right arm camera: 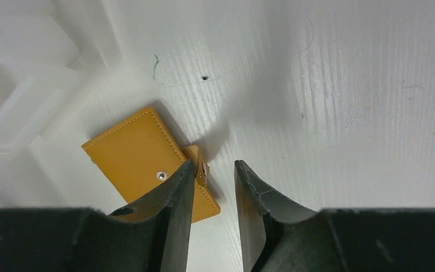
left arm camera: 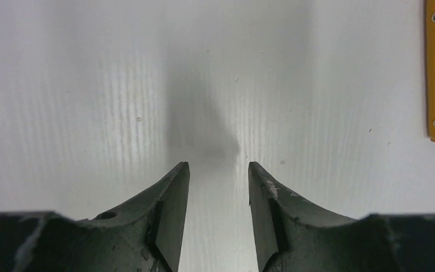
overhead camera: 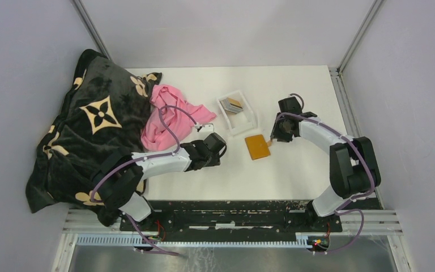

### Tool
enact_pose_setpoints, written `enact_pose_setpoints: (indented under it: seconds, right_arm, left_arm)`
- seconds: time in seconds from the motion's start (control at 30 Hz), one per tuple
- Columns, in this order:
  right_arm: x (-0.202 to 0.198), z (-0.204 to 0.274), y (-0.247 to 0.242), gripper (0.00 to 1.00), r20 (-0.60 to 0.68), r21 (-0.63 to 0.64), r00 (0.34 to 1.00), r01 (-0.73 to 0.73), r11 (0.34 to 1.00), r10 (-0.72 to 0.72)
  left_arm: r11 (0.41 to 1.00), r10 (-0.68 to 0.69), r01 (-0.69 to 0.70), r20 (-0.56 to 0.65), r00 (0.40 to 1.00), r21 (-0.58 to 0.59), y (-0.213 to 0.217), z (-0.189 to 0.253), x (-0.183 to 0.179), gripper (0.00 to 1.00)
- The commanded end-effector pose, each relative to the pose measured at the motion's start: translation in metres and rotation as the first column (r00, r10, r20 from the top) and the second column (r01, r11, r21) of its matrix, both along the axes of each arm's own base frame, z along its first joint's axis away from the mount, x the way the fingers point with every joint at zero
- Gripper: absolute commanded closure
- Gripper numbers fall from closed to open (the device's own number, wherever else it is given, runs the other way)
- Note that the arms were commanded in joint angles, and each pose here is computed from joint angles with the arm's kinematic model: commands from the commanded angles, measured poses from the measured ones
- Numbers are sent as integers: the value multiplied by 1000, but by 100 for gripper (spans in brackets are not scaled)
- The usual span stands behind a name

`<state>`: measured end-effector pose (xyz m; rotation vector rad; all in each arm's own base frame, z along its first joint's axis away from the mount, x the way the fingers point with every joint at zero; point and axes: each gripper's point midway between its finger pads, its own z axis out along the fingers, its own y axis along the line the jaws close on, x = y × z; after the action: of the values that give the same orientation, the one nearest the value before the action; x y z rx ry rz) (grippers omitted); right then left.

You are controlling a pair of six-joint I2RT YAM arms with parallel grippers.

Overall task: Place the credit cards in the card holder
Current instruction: Open the card holder at the center of the board, then pick up the credit card from the storage box.

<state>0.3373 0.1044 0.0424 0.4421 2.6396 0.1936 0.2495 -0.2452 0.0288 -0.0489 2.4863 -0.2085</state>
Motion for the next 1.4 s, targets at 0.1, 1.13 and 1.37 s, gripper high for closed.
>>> enact_pose_setpoints:
  seconds: [0.1,1.13,1.37]
  right_arm:
    - [26,60,11,58,187,9,980,-72,997,69]
    - [182,167,136,51,390,-45,808,-463,885,442]
    - [186,141,177,49,358,-52,782,-529,847,510]
  left_arm:
    - [998,66,-64,136,989,-20,3,76,23,38]
    - [943,304,-276,142,942,-187,6,85,154,13]
    - [885,387,-343,88,918,-315,29,68,181,17]
